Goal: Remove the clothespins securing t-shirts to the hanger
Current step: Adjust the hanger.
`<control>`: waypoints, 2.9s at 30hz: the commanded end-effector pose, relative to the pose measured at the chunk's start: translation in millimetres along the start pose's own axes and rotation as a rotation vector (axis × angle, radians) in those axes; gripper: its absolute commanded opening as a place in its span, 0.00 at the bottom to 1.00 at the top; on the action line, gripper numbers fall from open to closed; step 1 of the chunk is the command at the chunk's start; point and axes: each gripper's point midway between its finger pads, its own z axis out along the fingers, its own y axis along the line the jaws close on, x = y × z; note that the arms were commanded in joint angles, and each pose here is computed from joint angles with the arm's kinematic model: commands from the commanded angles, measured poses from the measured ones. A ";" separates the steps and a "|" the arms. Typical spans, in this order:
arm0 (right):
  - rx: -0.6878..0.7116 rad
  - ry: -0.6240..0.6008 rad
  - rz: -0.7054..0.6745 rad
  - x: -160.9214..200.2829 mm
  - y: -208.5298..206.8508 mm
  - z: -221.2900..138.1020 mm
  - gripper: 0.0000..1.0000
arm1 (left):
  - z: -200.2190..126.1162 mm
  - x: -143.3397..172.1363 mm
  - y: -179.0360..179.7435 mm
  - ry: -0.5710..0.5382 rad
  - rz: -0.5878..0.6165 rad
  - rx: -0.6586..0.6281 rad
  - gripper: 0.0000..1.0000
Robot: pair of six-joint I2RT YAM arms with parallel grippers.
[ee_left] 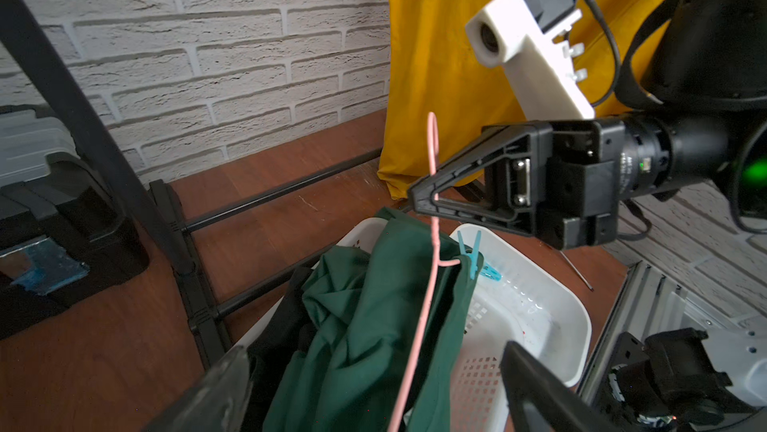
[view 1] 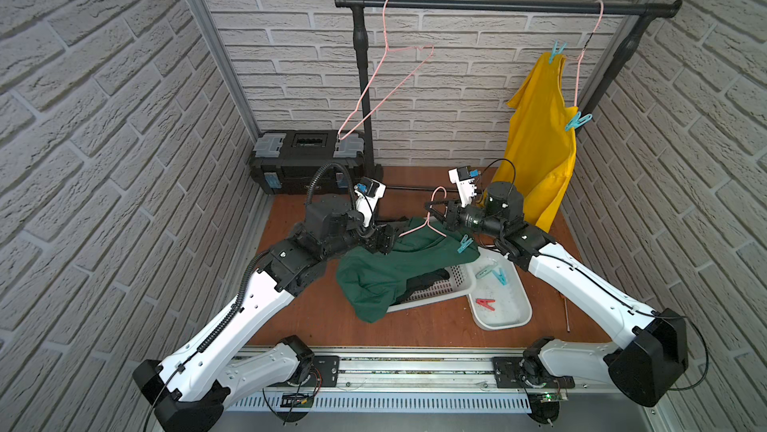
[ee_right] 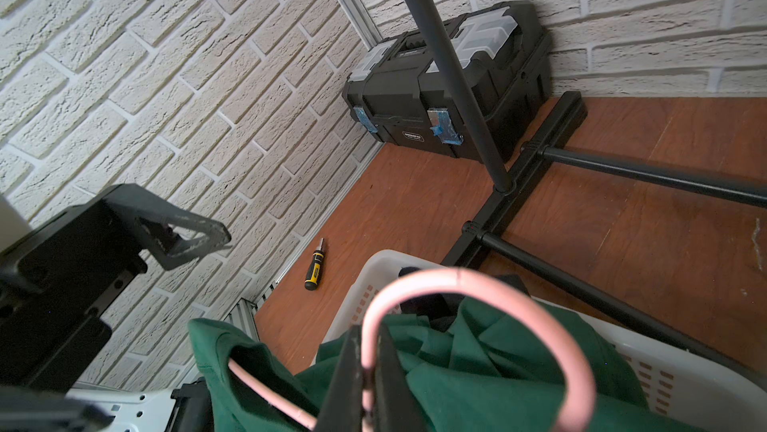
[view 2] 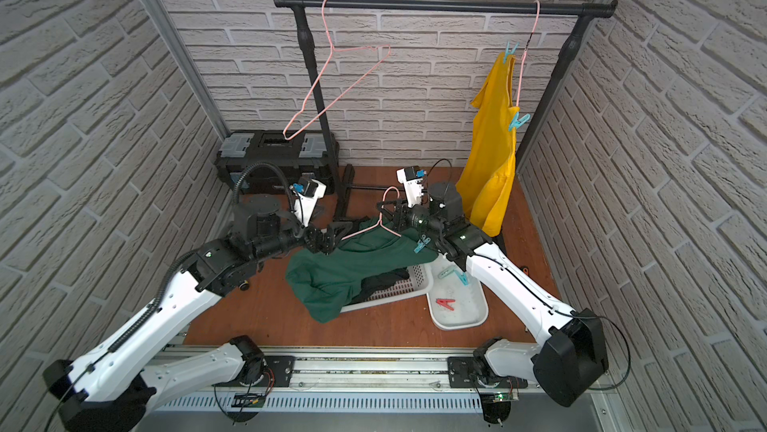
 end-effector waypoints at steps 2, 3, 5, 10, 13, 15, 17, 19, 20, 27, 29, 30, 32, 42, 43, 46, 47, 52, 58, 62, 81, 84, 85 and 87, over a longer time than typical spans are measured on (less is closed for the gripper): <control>-0.034 -0.050 -0.022 -10.0 12.4 -7.8 0.02 | 2.8 15.1 -10.7 0.144 -0.045 0.139 0.93; -0.035 -0.053 -0.022 -10.4 12.9 -8.4 0.02 | 5.8 19.8 -10.3 0.173 -0.048 0.146 0.93; -0.032 -0.053 -0.020 -9.6 11.2 -8.0 0.03 | 12.0 29.1 -13.5 0.218 -0.046 0.181 0.91; -0.035 -0.058 -0.015 -10.0 12.1 -8.2 0.02 | 23.3 41.0 -17.1 0.252 -0.048 0.228 0.85; -0.037 -0.059 -0.015 -10.4 12.4 -8.3 0.03 | 30.8 48.5 -17.1 0.281 -0.046 0.245 0.79; -0.035 -0.059 -0.015 -10.7 12.0 -8.6 0.03 | 35.1 52.1 -17.9 0.298 -0.048 0.258 0.75; -0.035 -0.057 -0.015 -10.1 12.1 -8.2 0.03 | 38.5 54.2 -19.1 0.306 -0.050 0.274 0.71; -0.034 -0.057 -0.014 -10.1 11.9 -8.2 0.03 | 40.8 55.4 -19.3 0.309 -0.049 0.279 0.64; -0.034 -0.057 -0.014 -10.3 11.6 -8.3 0.03 | 42.0 55.7 -19.5 0.310 -0.046 0.283 0.62; -0.038 -0.062 -0.013 -11.9 12.8 -7.7 0.03 | 46.1 65.3 -15.6 0.361 -0.026 0.274 0.43; -0.037 -0.060 -0.009 -11.0 12.1 -7.5 0.03 | 46.5 66.1 -14.7 0.359 -0.019 0.270 0.36; -0.036 -0.060 -0.010 -10.7 11.8 -7.4 0.03 | 47.2 66.5 -14.3 0.357 -0.018 0.270 0.33; -0.035 -0.062 -0.011 -10.9 11.8 -7.8 0.03 | 46.6 64.8 -15.6 0.345 -0.012 0.275 0.31; -0.033 -0.060 -0.008 -10.3 11.3 -8.1 0.04 | 46.5 61.2 -18.9 0.298 0.041 0.280 0.00; -0.031 -0.055 -0.013 -9.7 11.7 -8.9 0.06 | 46.0 61.7 -18.2 0.296 0.057 0.275 0.00; -0.006 -0.043 -0.044 -9.7 12.8 -16.0 0.14 | 42.2 61.0 -11.9 0.291 0.099 0.235 0.00; 0.003 -0.043 -0.050 -9.2 12.1 -18.0 0.17 | 41.0 61.3 -9.7 0.291 0.114 0.223 0.00; 0.034 -0.038 -0.055 -0.4 8.3 -30.0 0.40 | 37.1 62.6 -0.9 0.283 0.189 0.174 0.00; 0.072 -0.022 -0.055 11.1 3.1 -44.0 0.58 | 34.8 70.0 6.9 0.309 0.308 0.120 0.00; 0.130 0.034 -0.075 25.9 -7.5 -52.9 0.65 | 28.5 79.2 5.4 0.342 0.473 0.066 0.00; 0.161 0.203 -0.363 73.8 -18.4 -85.0 0.84 | 7.9 92.3 -8.9 0.361 1.023 -0.031 0.00; 0.190 0.195 -0.462 70.6 -21.8 -90.8 0.90 | 0.5 92.1 -7.8 0.335 1.044 -0.040 0.00; 0.199 0.189 -0.493 68.4 -22.6 -92.1 0.92 | -2.2 91.7 -7.7 0.322 1.045 -0.043 0.00; 0.182 0.198 -0.570 69.2 -20.8 -92.2 0.95 | -7.2 90.3 -8.3 0.292 1.054 -0.045 0.00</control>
